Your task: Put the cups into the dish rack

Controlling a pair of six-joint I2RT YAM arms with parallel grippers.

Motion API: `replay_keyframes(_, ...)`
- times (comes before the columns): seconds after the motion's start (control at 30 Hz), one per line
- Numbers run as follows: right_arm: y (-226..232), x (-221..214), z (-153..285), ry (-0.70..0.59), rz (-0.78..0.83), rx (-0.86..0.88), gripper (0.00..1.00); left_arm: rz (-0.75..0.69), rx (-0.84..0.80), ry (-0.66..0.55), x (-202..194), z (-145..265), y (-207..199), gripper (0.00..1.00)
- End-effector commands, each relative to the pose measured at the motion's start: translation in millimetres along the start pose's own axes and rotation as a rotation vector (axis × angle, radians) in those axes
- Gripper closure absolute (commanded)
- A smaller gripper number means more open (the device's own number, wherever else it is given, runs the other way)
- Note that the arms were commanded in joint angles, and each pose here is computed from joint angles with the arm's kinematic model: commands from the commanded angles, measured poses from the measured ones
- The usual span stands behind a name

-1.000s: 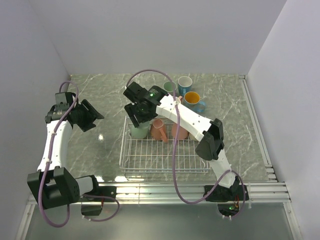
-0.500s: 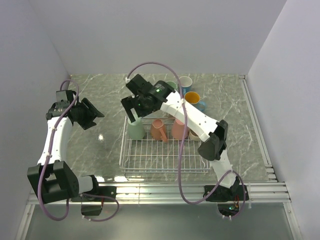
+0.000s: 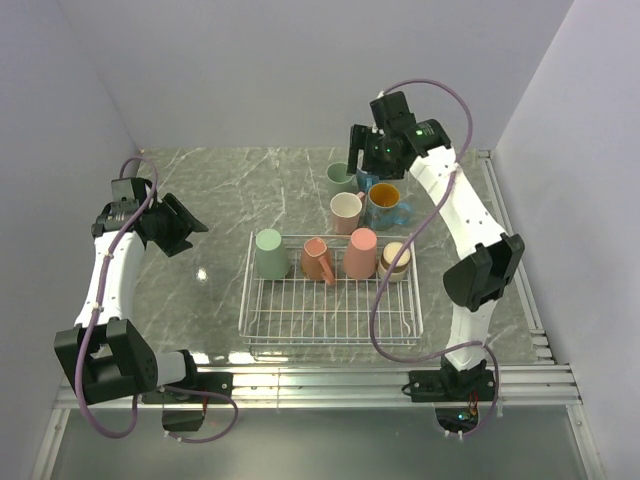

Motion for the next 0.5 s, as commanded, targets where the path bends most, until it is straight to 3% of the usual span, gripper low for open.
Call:
replay_keyframes(0.0, 4, -7, -19, 0.046, 0.008, -0.026, 0.16, -0.021, -0.063, -0.034, 9, 7, -14, 0.38)
replay_keyframes(0.17, -3, -22, -44, 0.112, -0.025, -0.061, 0.27, -0.027, -0.052, -0.027, 8, 7, -11, 0.38)
replay_keyframes(0.3, -5, -32, -59, 0.143, -0.043, -0.086, 0.45, -0.036, -0.043, -0.017, 6, 6, -9, 0.38)
replay_keyframes(0.47, -7, -41, -77, 0.177, -0.051, -0.104, 0.47, -0.047, -0.039, -0.014, 4, 8, -6, 0.39)
Point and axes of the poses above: each gripper's point midway between its finger pads, its own z axis back along the fingers, its own y axis along the line the jaws close on, x = y × z, the point moved 8 cm from there along z, back along the fingers, and after that the axes turned 7 degrees about z, right-handed, at the moved point
